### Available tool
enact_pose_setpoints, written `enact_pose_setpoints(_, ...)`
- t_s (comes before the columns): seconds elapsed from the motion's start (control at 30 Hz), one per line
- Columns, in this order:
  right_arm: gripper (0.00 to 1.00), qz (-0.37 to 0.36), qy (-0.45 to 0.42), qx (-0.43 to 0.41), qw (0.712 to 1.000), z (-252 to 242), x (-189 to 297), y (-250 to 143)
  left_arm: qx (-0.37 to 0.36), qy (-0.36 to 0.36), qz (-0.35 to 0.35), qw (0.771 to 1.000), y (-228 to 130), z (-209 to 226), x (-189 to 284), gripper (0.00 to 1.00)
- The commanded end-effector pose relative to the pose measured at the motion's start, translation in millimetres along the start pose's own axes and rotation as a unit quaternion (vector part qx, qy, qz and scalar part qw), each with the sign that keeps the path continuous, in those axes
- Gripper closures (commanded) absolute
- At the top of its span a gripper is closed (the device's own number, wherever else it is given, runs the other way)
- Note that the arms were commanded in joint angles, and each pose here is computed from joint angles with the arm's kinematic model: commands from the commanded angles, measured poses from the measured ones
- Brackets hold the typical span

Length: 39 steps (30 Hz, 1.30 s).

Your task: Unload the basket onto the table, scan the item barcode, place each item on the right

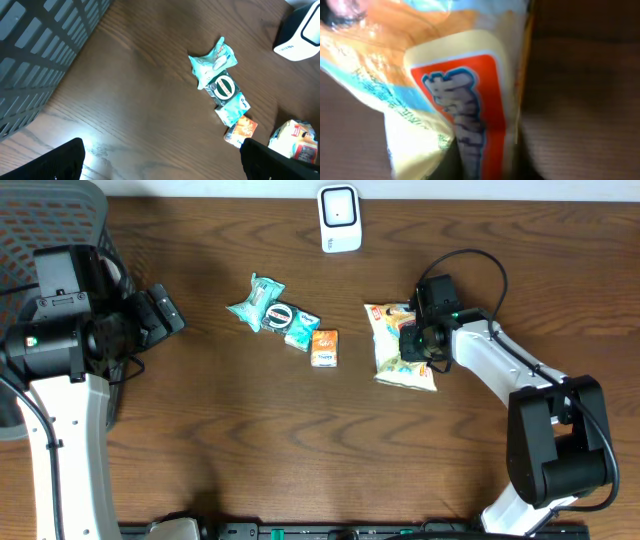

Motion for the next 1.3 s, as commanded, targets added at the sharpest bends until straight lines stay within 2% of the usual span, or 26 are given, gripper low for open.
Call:
enact_pose_setpoints(0.0,0.99,0.008,-0.011,0.002,1.0,-2,-6,-5,0.002,-0.003,-0.008,1.0,5,-1,5,0.02)
enact_pose_setpoints(0.17,0.99,0.003,-0.008,0.002,1.0,3,2,4,0.002,-0.003,-0.008,1.0,5,-1,5,0.02)
enact_pose_setpoints(0.43,0.99,-0.028,0.01,0.005,1.0,26,38,40,0.002,-0.003,-0.008,1.0,5,-1,5,0.02)
enact_pose_setpoints(1.1,0.99,-0.029,0.011,0.01,0.999,27,37,40,0.001,-0.003,-0.008,1.0,5,-1,5,0.02)
enact_pose_setpoints(1.27,0.99,-0.056,0.042,0.012,0.997,40,42,54,0.001,-0.003,-0.008,1.0,5,-1,5,0.02)
Point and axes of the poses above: each gripper's point midway between its finger pads, its own x axis back along the fingers, its own z axis along the line the jaws close on, y = z × x, the point moved 3 cm from there along x, back along the fingers, and after that the axes turned 15 degrees about -x, right-handed, at the moved point
